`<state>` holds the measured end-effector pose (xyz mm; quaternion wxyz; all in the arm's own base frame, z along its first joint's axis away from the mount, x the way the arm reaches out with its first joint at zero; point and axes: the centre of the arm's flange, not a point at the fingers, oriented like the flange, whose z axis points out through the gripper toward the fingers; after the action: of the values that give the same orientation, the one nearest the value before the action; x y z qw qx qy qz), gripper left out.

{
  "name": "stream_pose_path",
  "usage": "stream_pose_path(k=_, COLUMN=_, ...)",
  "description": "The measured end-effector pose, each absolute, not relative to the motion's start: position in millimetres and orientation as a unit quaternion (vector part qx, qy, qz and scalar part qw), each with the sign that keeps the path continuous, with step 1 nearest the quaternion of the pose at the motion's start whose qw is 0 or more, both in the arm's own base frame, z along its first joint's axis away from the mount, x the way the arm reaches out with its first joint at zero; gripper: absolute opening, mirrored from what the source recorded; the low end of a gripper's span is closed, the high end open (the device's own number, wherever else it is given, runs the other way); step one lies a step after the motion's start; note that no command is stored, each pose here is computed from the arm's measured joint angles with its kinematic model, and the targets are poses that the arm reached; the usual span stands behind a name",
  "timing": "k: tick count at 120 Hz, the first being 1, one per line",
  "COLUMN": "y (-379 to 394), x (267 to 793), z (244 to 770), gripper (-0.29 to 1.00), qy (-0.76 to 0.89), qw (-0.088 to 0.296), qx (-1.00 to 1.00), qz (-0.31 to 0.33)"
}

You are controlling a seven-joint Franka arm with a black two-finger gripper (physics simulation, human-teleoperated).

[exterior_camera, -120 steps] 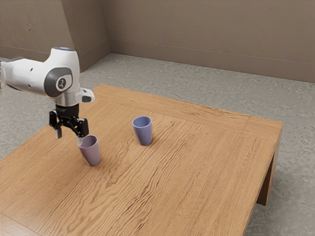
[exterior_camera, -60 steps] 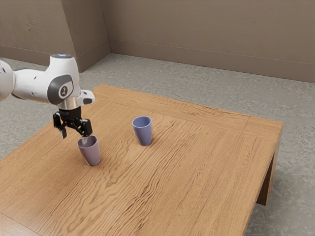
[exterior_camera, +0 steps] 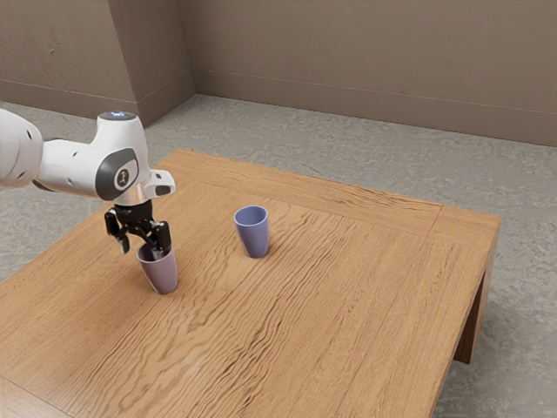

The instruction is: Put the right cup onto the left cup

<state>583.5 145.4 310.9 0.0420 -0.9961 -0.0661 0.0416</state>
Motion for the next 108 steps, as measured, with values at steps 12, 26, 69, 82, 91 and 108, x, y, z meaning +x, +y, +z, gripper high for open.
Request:
stream_pose_path(k=12, y=145.2, x=586.6, z=314.8, gripper=0.32, qy=-0.065, qw=0.043, qx=-0.996, qz=0.034)
stream_pose_path(k=26, y=140.0, x=589.1, z=316.4, gripper=0.12, qy=-0.059, qw=0.045, qx=-0.997, qz=0.03)
stream_pose_path(k=69, y=134.6, x=591.2, z=317.9, gripper=-0.05, qy=-0.057, qw=0.043, qx=-0.997, qz=0.025)
stream_pose_path(k=82, y=132.4, x=593.9, z=326.8, gripper=-0.07, qy=-0.056, qw=0.044, qx=-0.997, qz=0.017)
stream_pose_path(k=91, y=126.4, x=596.0, z=340.1, gripper=-0.07, qy=-0.052, qw=0.045, qx=-0.998, qz=0.007)
stream_pose_path(k=108, y=95.8, x=618.9, z=384.6, gripper=-0.08, qy=-0.033, qw=0.042, qx=-0.998, qz=-0.023)
